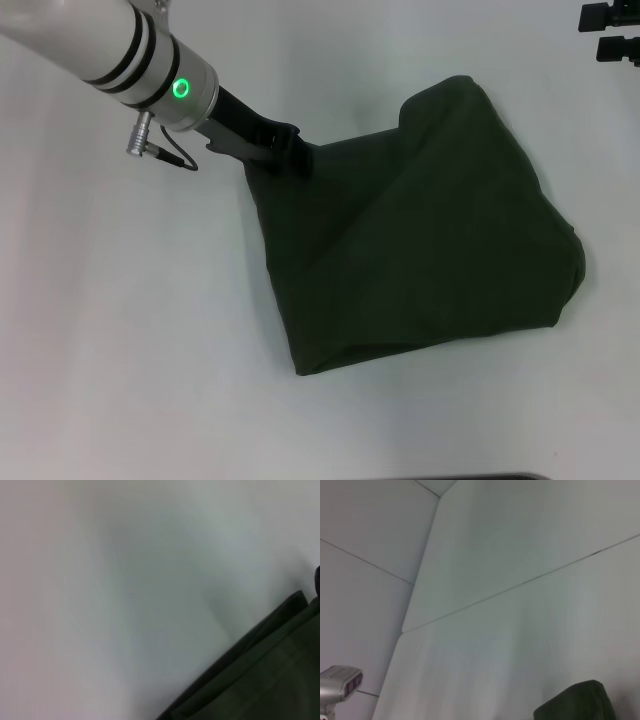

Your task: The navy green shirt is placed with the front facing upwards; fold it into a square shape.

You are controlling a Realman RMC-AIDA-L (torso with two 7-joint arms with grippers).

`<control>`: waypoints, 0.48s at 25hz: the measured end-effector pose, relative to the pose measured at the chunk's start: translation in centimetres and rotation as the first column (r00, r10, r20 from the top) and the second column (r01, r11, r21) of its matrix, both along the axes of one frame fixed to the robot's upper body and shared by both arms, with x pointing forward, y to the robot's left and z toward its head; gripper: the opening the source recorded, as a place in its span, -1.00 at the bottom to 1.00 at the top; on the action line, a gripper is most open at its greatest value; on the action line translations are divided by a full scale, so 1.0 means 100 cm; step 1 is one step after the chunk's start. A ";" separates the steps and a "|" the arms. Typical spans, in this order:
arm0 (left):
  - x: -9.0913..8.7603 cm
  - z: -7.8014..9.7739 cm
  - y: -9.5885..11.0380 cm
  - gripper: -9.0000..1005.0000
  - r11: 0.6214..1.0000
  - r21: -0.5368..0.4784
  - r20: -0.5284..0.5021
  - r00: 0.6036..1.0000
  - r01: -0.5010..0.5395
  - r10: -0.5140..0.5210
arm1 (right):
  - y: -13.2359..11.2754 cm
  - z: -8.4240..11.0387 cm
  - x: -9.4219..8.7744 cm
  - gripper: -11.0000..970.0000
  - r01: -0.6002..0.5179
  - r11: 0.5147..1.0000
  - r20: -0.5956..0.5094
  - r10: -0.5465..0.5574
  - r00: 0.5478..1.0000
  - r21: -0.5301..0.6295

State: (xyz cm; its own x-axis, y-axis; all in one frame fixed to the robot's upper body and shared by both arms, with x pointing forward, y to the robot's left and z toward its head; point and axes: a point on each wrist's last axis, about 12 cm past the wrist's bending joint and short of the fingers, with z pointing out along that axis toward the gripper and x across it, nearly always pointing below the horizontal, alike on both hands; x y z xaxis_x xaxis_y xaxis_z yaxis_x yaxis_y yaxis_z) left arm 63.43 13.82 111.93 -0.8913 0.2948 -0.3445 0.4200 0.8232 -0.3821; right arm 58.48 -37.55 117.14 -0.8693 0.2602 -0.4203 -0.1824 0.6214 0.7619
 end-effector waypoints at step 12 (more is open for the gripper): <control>0.000 0.001 -0.001 -0.63 1.000 0.000 -0.005 1.000 0.009 -0.009 | -0.001 0.001 0.000 0.50 0.007 1.000 0.005 -0.007 1.000 0.008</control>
State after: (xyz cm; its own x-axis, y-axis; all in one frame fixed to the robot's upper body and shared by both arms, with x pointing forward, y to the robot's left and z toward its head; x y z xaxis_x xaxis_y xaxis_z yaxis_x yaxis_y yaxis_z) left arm 63.38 13.72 112.03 -0.8904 0.3026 -0.3400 0.4252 0.8197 -0.3838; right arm 58.52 -37.64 117.26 -0.8652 0.2694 -0.4230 -0.1824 0.6167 0.7658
